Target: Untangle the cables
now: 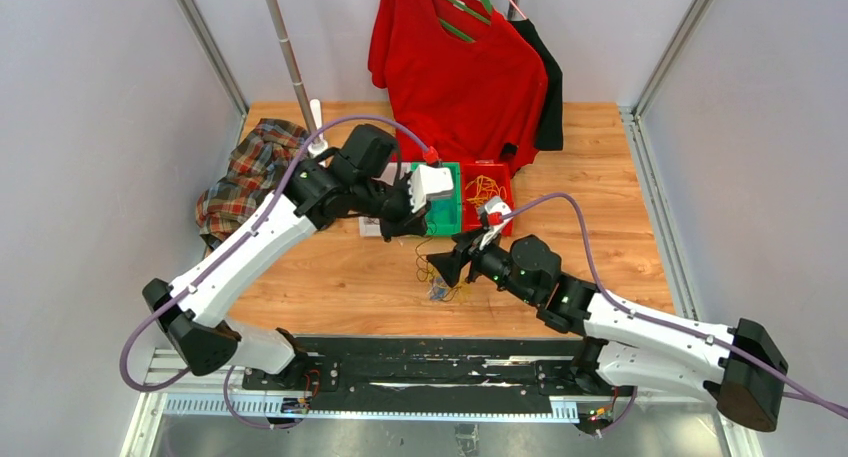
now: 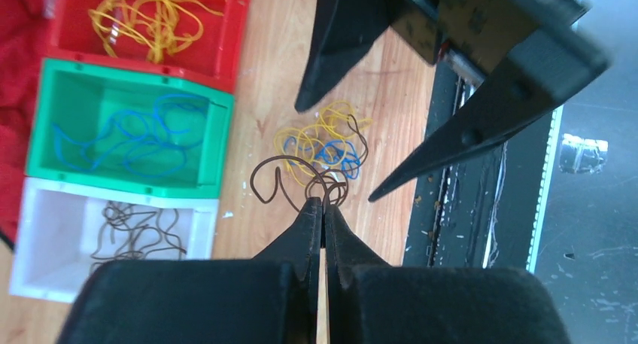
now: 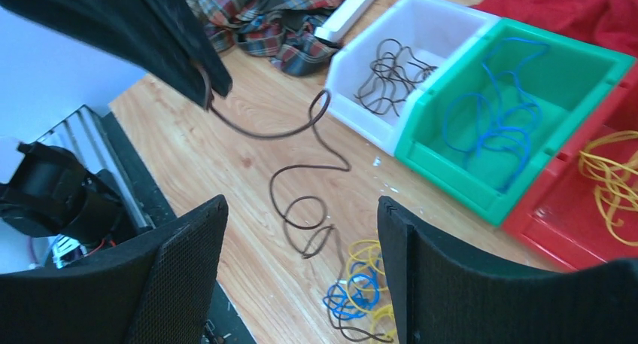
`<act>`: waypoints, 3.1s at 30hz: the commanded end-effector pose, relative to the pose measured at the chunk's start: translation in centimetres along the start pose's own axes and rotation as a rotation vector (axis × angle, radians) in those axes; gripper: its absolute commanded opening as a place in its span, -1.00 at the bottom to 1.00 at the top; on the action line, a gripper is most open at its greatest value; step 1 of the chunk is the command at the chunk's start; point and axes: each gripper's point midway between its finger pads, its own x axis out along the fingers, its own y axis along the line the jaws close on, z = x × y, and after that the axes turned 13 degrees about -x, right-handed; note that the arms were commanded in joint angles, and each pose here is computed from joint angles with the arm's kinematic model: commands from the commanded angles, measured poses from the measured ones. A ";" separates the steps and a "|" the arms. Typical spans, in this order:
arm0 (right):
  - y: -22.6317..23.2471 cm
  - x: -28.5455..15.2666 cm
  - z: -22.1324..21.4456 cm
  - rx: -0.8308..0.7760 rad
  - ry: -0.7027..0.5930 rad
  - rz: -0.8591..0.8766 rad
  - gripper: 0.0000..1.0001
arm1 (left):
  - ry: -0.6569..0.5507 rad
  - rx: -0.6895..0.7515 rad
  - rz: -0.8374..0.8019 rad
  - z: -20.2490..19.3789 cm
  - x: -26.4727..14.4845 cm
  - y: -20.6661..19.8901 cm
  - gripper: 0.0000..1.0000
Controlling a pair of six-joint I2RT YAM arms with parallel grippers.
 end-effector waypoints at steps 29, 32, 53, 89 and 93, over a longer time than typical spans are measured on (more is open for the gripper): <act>1.7 5.3 -4.4 0.059 0.073 0.051 -0.15 | -0.486 0.193 0.367 13.0 -18.2 -2.1 -0.99; 1.8 5.2 -3.4 0.045 0.061 0.061 -0.58 | -0.440 0.179 0.407 10.7 -17.4 -1.2 -0.99; 4.8 6.2 -6.4 -0.119 0.165 0.177 0.01 | 0.041 0.222 0.773 -8.9 -14.3 7.0 -0.99; -0.1 4.2 -10.0 -0.095 0.215 -0.082 -0.10 | 0.425 0.090 -0.037 -20.1 4.5 8.9 0.53; -1.2 2.9 -9.6 -0.074 0.196 -0.121 -0.12 | 0.435 0.127 -0.062 -20.5 5.7 9.5 0.48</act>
